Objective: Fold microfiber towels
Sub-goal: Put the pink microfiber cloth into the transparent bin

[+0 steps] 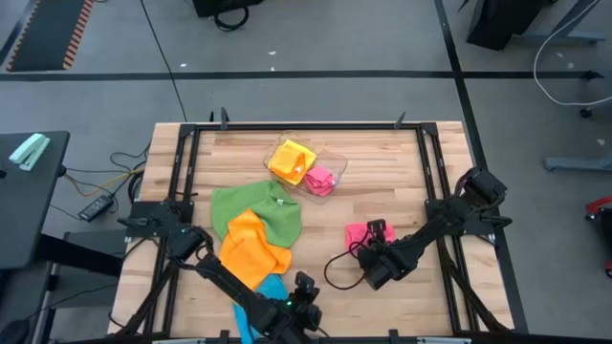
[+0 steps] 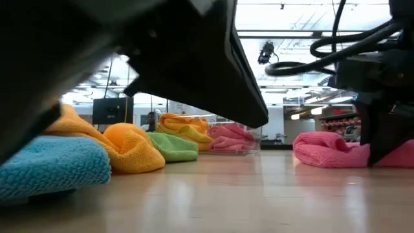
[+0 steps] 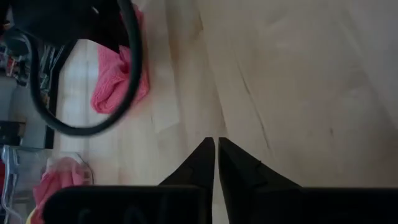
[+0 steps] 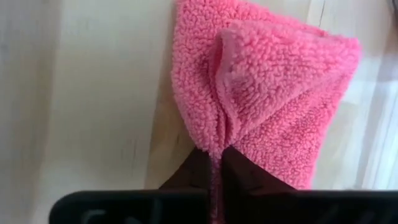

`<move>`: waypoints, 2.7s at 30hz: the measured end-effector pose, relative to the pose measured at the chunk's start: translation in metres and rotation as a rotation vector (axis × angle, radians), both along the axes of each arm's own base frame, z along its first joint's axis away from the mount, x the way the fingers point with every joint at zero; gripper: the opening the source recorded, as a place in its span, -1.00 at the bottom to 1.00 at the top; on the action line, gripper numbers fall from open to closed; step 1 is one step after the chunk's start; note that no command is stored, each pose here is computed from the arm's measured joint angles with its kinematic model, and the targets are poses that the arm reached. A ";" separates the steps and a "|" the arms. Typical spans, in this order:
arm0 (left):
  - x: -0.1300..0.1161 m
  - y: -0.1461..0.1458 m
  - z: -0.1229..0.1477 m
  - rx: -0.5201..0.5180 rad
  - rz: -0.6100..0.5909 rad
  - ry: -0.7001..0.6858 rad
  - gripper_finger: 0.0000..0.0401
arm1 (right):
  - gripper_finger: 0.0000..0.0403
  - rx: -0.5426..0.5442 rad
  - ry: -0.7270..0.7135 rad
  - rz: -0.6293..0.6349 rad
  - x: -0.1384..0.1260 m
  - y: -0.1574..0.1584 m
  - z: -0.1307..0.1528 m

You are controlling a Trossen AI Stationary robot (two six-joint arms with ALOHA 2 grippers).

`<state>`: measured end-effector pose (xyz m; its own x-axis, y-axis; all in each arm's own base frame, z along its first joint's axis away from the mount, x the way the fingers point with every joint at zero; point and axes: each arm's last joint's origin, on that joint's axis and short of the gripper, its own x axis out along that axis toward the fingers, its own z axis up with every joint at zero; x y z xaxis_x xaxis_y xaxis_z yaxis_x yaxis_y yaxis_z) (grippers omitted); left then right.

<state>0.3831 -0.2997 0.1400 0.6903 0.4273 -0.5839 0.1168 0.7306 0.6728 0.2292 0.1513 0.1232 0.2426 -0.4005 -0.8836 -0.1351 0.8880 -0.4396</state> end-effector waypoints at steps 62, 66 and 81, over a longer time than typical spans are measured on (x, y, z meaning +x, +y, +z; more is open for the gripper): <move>-0.023 -0.020 0.003 0.000 -0.035 0.014 -0.92 | -0.95 -0.413 0.090 0.887 0.105 -0.209 0.136; -0.024 -0.018 0.003 -0.005 -0.016 0.019 -0.87 | -0.95 -0.309 0.066 0.954 0.108 -0.234 0.120; -0.025 0.026 -0.001 0.180 0.140 0.172 -0.91 | -0.95 -0.137 0.002 1.090 0.108 -0.271 0.091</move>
